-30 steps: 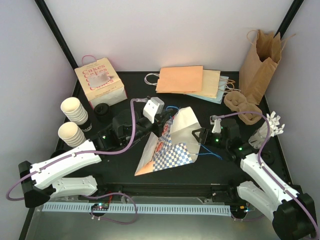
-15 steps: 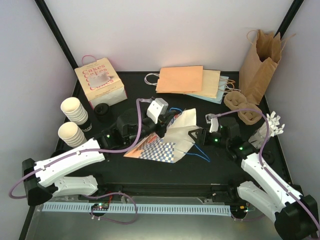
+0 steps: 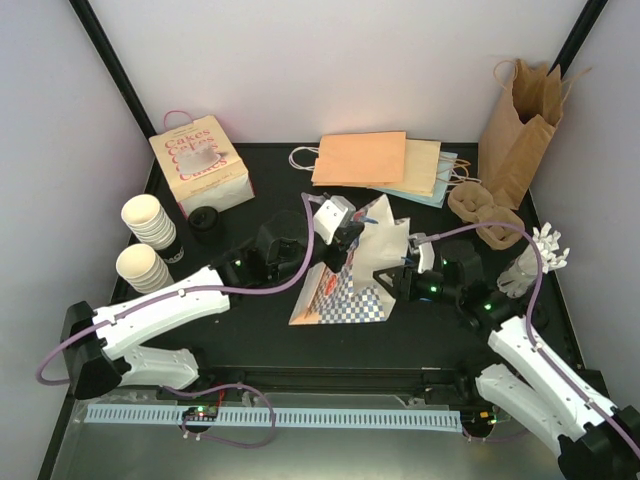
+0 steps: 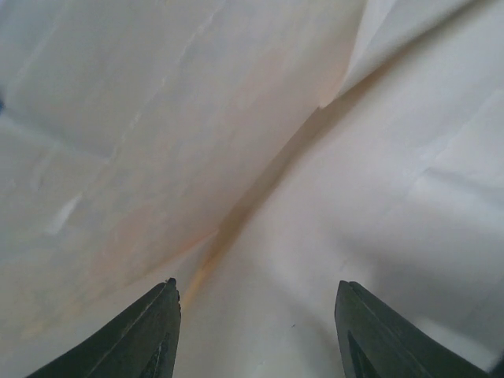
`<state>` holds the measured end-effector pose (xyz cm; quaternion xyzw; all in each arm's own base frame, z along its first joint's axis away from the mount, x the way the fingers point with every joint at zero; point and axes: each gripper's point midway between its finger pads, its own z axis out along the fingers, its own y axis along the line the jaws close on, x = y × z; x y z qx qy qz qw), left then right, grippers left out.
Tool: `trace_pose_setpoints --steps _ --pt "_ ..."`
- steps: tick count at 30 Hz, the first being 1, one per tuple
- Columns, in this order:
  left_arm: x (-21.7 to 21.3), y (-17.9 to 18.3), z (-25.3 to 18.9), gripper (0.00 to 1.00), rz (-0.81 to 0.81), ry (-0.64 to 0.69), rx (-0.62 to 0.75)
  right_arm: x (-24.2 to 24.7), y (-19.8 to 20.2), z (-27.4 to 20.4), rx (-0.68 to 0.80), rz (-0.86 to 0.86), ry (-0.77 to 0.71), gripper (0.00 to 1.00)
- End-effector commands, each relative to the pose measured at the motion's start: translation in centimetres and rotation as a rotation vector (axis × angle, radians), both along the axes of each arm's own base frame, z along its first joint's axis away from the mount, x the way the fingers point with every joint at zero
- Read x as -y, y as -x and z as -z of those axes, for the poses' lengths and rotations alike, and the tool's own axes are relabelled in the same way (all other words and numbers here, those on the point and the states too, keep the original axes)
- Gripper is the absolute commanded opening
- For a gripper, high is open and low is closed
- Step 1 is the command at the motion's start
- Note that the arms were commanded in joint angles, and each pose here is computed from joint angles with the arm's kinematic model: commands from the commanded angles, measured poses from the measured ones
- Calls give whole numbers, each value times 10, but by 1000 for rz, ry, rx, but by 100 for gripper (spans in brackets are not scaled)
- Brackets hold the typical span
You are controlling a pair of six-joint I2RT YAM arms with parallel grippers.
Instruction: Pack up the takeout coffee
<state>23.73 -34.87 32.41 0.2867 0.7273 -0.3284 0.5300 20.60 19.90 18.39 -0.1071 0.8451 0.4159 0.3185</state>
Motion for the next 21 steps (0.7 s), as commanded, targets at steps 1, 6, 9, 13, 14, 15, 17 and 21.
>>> trace_pose_setpoints --steps 1,6,9,13,14,15,17,21 --pt "4 -5 -43 1 17 81 77 -11 13 8 -27 -38 -15 57" --pt "1 -9 -43 2 5 74 77 -29 25 21 -56 -85 3 56" --pt "-4 -11 -38 2 -7 61 69 -41 34 27 -62 -109 12 56" --pt "-14 -12 -28 2 -26 51 55 -61 50 38 -67 -153 36 56" --pt "-16 -11 -24 1 -25 50 53 -66 53 41 -71 -162 45 56" --pt "-19 -9 -21 2 -21 54 53 -69 55 45 -76 -165 61 56" --pt "-23 -6 -17 1 -14 64 50 -73 56 53 -84 -153 95 56" --pt "-28 4 -12 2 23 79 46 -70 47 58 -78 -95 114 56"
